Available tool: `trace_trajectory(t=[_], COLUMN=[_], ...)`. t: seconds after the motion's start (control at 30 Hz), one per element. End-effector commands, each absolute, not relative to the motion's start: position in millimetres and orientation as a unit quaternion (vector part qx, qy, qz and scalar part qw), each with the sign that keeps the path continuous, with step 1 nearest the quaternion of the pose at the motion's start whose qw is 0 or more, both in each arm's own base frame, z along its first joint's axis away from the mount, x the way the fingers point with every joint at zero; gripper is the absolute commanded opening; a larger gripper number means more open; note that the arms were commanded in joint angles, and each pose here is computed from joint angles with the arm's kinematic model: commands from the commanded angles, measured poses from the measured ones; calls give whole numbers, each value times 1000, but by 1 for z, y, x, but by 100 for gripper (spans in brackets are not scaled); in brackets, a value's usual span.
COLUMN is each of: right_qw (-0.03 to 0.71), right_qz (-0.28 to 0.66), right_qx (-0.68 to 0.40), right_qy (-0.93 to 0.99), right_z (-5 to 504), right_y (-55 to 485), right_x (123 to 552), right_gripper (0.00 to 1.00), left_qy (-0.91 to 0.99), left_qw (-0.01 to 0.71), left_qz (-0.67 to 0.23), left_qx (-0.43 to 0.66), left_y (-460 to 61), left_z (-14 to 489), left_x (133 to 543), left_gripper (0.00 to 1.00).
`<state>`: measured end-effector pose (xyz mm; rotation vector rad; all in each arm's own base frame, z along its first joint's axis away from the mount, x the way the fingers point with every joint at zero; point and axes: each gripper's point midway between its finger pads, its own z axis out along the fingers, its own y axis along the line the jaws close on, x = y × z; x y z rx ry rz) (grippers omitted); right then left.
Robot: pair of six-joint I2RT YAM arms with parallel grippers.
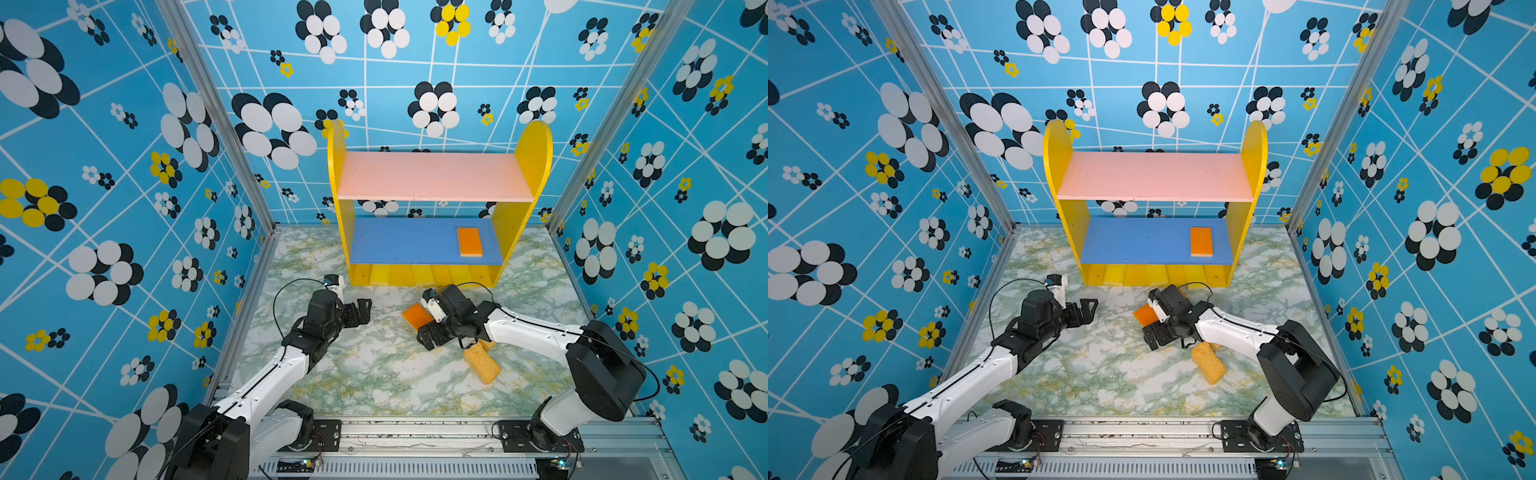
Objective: Arrange cleaning sponges on a shelf
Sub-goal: Pick up the cleaning sponge at the center of the table.
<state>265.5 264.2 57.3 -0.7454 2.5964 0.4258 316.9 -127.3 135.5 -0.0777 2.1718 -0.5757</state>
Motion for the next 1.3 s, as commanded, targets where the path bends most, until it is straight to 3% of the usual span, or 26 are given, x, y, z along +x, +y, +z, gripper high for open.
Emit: trace_trajectory(t=[0.0, 0.8, 1.27], right_qw=[212, 225, 199], right_qz=[145, 113, 66], right_qx=[-259, -254, -257], right_qy=[931, 934, 943], right_z=[52, 30, 17], right_y=[267, 277, 266], right_x=[271, 292, 285], right_gripper=[99, 99, 84], left_qy=[868, 871, 871], left_qw=[439, 438, 439], left_qz=[-232, -222, -221], left_qx=[-24, -23, -27], left_y=[-129, -126, -123], left_z=[142, 140, 141], left_x=[321, 321, 317], left_gripper=[99, 99, 99])
